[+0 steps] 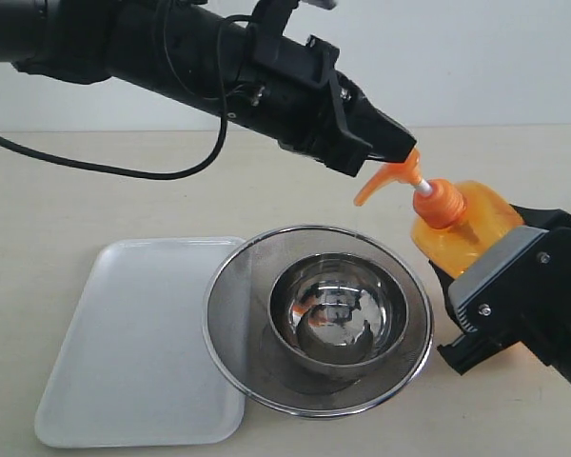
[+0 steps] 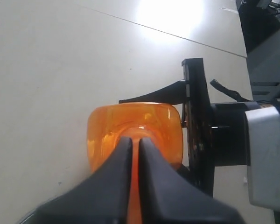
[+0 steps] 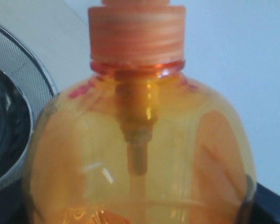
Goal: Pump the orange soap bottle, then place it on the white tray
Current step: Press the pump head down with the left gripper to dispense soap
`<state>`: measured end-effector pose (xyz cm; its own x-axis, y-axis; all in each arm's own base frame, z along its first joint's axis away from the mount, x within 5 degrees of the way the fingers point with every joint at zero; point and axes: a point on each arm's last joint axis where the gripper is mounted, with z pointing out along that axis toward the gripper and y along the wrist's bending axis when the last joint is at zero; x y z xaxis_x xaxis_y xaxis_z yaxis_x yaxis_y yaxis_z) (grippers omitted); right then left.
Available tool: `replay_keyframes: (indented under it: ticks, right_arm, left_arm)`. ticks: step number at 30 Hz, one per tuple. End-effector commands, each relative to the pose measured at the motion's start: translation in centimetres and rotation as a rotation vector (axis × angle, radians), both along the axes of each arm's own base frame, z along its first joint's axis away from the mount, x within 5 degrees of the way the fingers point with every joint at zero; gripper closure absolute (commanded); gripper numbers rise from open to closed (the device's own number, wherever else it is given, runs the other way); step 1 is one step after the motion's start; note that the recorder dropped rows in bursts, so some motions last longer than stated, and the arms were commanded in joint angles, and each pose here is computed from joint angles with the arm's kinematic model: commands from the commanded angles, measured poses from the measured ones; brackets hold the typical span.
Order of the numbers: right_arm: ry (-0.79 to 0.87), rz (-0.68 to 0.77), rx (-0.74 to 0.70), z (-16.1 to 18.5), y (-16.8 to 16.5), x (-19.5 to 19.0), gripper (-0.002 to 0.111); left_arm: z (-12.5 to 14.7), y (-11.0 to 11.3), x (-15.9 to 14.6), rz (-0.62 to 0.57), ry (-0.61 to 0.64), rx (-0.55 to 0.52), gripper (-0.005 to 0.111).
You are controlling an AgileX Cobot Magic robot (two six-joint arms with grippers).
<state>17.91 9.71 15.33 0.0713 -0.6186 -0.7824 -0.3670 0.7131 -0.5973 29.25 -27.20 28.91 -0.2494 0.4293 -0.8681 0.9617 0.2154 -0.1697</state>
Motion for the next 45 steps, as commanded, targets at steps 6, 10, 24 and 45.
replay_keyframes:
  ticks: [6,10,24,45]
  right_arm:
    - [-0.076,0.128,0.051,1.1,1.5,-0.1,0.108]
    - [-0.076,0.126,0.052,1.1,1.5,-0.1,0.108]
    - [-0.077,0.12,0.054,1.1,1.4,-0.1,0.108]
    - [-0.083,0.162,0.05,1.1,1.7,-0.3,0.108]
  left_arm:
    - [5.3,3.7,-1.7,0.019,-0.096,-0.039,0.102]
    - [6.2,4.3,-2.3,0.009,-0.11,-0.037,0.102]
    - [1.9,2.1,-1.4,-0.059,0.028,0.022,0.102]
    - [-2.5,-0.3,-0.7,-0.099,0.089,0.074,0.102]
